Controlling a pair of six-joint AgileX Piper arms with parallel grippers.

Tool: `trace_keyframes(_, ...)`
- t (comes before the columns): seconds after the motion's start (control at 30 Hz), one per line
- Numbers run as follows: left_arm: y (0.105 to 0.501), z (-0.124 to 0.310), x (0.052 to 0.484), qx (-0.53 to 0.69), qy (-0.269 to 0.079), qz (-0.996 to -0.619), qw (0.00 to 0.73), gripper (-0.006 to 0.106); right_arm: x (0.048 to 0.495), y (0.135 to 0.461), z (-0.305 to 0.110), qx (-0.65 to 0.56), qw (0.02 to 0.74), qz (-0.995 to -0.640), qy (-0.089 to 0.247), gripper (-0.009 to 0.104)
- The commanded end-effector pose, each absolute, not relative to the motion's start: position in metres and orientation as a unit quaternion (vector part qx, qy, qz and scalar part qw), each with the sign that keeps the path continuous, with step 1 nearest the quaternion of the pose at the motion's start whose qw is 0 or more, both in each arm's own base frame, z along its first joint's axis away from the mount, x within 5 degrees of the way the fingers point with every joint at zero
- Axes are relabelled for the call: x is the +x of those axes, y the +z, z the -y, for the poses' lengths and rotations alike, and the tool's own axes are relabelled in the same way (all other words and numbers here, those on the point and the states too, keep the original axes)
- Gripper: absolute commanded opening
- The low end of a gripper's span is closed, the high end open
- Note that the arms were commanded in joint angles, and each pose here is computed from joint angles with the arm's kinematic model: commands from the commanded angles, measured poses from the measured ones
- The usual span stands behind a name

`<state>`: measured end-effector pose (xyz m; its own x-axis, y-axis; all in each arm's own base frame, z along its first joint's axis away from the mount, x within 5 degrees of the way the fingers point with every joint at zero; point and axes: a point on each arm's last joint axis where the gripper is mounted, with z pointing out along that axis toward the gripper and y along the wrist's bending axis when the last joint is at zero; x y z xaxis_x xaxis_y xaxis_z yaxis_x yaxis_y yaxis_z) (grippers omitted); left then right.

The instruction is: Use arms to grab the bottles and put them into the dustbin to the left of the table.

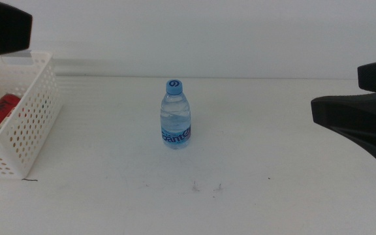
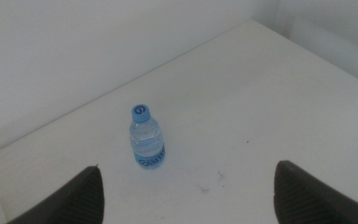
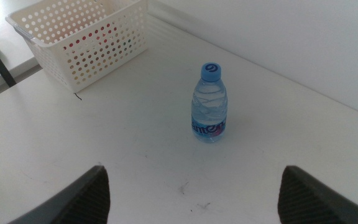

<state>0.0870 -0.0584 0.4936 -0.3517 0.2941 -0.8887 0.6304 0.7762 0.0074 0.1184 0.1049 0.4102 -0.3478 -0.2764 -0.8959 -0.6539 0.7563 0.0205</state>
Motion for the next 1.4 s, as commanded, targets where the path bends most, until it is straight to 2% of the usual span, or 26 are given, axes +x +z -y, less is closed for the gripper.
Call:
trace_keyframes(0.0,0.494,0.059,0.086,0.284,-0.176,-0.801,0.496,0.094,0.118,0.413,-0.104,-0.291,0.499,-0.794,0.19,0.093)
trace_keyframes(0.03,0.502,0.058,0.092,0.28,-0.161,-0.774,0.544,0.094,0.118,0.413,-0.104,-0.291,0.499,-0.794,0.19,0.093)
trace_keyframes(0.17,0.522,0.054,0.1,0.238,-0.145,-0.716,0.64,0.094,0.118,0.413,-0.104,-0.291,0.499,-0.794,0.19,0.093)
trace_keyframes(0.33,0.538,0.051,0.103,0.207,-0.144,-0.665,0.703,0.094,0.118,0.413,-0.104,-0.291,0.499,-0.794,0.19,0.093)
trace_keyframes(0.5,0.542,0.05,0.103,0.196,-0.143,-0.65,0.72,0.094,0.118,0.413,-0.104,-0.291,0.499,-0.794,0.19,0.093)
trace_keyframes(0.57,0.542,0.048,0.104,0.199,-0.126,-0.65,0.723,0.094,0.118,0.413,-0.104,-0.291,0.499,-0.794,0.19,0.093)
trace_keyframes(0.67,0.532,0.048,0.111,0.198,-0.11,-0.673,0.704,0.094,0.118,0.413,-0.104,-0.291,0.499,-0.794,0.19,0.093)
trace_keyframes(0.77,0.496,0.065,0.131,0.208,-0.126,-0.694,0.678,0.094,0.118,0.413,-0.104,-0.291,0.499,-0.794,0.19,0.093)
trace_keyframes(0.8,0.48,0.074,0.139,0.216,-0.128,-0.686,0.683,0.094,0.118,0.413,-0.104,-0.291,0.499,-0.794,0.19,0.093)
trace_keyframes(0.87,0.442,0.095,0.149,0.242,-0.142,-0.644,0.712,0.094,0.118,0.413,-0.104,-0.29,0.497,-0.794,0.193,0.093)
trace_keyframes(0.9,0.428,0.104,0.151,0.244,-0.166,-0.619,0.728,0.094,0.118,0.413,-0.104,-0.29,0.497,-0.794,0.193,0.093)
trace_keyframes(0.93,0.404,0.109,0.156,0.237,-0.189,-0.615,0.728,0.094,0.118,0.413,-0.104,-0.29,0.497,-0.794,0.193,0.093)
trace_keyframes(1.0,0.354,0.116,0.167,0.223,-0.21,-0.637,0.707,0.094,0.118,0.413,-0.104,-0.29,0.497,-0.794,0.193,0.093)
trace_keyframes(1.07,0.299,0.119,0.174,0.198,-0.224,-0.685,0.664,0.094,0.118,0.413,-0.104,-0.29,0.497,-0.794,0.193,0.093)
trace_keyframes(1.17,0.241,0.118,0.179,0.16,-0.225,-0.734,0.62,0.094,0.117,0.413,-0.105,-0.287,0.493,-0.795,0.204,0.093)
trace_keyframes(1.37,0.198,0.127,0.194,0.164,-0.214,-0.741,0.615,0.094,0.117,0.413,-0.105,-0.287,0.493,-0.795,0.205,0.093)
